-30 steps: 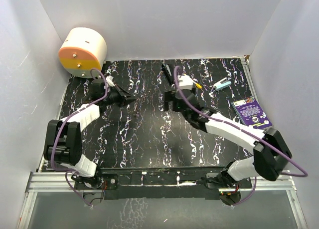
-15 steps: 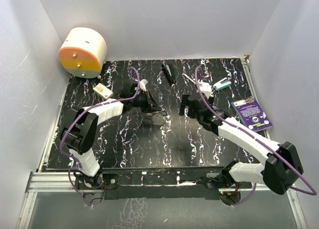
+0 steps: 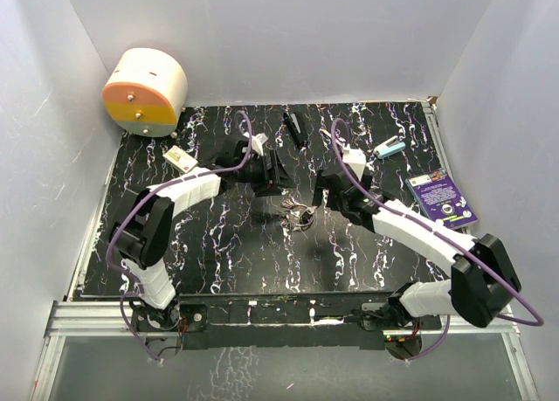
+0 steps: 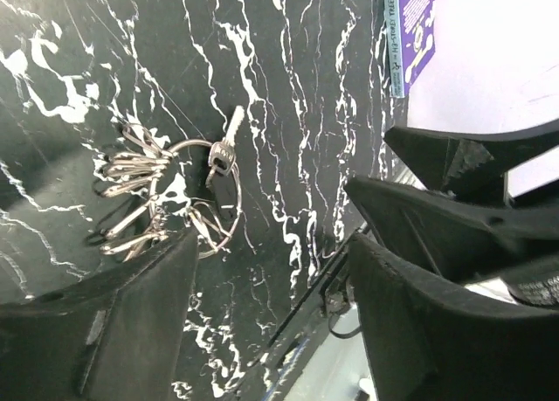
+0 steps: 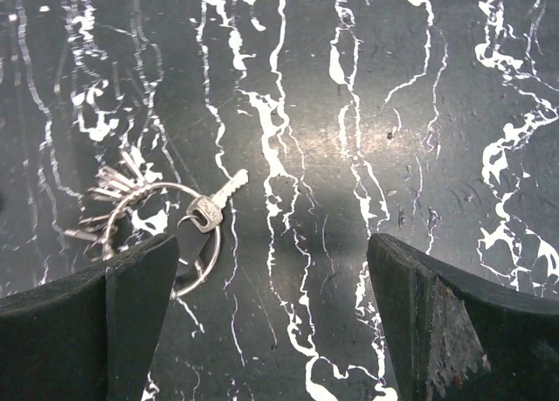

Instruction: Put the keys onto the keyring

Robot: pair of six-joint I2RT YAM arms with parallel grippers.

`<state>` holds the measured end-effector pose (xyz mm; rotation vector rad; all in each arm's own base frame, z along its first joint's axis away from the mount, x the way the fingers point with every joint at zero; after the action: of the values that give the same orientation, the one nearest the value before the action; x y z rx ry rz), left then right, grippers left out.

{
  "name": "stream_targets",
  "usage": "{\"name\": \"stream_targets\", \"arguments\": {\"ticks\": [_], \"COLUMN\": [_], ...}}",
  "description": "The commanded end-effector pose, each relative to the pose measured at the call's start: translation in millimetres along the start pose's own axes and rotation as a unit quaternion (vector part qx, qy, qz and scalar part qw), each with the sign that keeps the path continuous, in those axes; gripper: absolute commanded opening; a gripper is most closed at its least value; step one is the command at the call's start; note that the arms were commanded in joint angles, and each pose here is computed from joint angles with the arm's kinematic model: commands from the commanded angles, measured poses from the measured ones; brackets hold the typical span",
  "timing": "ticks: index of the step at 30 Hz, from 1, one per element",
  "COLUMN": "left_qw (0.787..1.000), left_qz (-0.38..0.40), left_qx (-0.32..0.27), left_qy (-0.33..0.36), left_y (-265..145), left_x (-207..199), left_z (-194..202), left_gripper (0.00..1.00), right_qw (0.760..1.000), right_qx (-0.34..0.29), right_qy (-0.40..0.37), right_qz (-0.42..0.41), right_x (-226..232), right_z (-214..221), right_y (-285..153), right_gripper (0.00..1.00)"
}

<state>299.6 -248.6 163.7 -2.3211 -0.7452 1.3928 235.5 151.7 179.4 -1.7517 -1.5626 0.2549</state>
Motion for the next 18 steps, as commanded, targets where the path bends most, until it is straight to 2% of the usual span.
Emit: {"name": "stream_targets", "arguments": {"ticks": [1,2,3,4,7,10,13,18], "left_qw": [0.996,0.995,0.993,0.991,0.98,0.958,0.938,0.919], "left_qz": [-0.021,-0.037,-0.052,-0.07,-0.118,-0.192,-0.254,-0.289], "left_qx": [-0.056,-0.068,-0.08,-0.093,-0.137,-0.172,-0.198,-0.238], "left_qy": [0.07,0.07,0.069,0.068,0.08,0.123,0.127,0.119], "left_y": [-43,-52,-60,-69,-100,-128,-155,-187], "left_x": [-13,-6,2,9,27,41,56,72], "left_z": [-32,-38,-43,-49,-65,-78,-84,-84], "left_gripper": [0.77,0.89,0.96,0.97,0.97,0.97,0.97,0.97], "right_qw": [0.998,0.998,0.998,0.997,0.997,0.997,0.998,0.998], "right_qx": [-0.041,-0.031,-0.025,-0.014,-0.01,-0.015,-0.023,-0.039], "right_qy": [0.04,0.025,0.014,0.003,-0.015,-0.013,-0.006,0.007], "right_qz": [0.039,0.049,0.061,0.072,0.08,0.071,0.061,0.043], "right_x": [15,18,20,21,27,23,11,-2], "right_z": [-24,-23,-24,-25,-27,-26,-25,-26], "right_y": [6,10,12,14,15,5,-10,-30], "right_gripper": [0.98,0.98,0.98,0.98,0.98,0.98,0.98,0.98]}}
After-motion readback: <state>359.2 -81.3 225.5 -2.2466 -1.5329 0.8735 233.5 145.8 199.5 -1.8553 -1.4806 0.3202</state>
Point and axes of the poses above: each gripper's point midway between its finger pads, its own y axis out along the fingers, its own x axis along the line the jaws close on, z = x × y, the point moved 9 cm from there along -y, back along the fingers, and after that the axes turned 15 degrees about y, right-handed, at the moved point
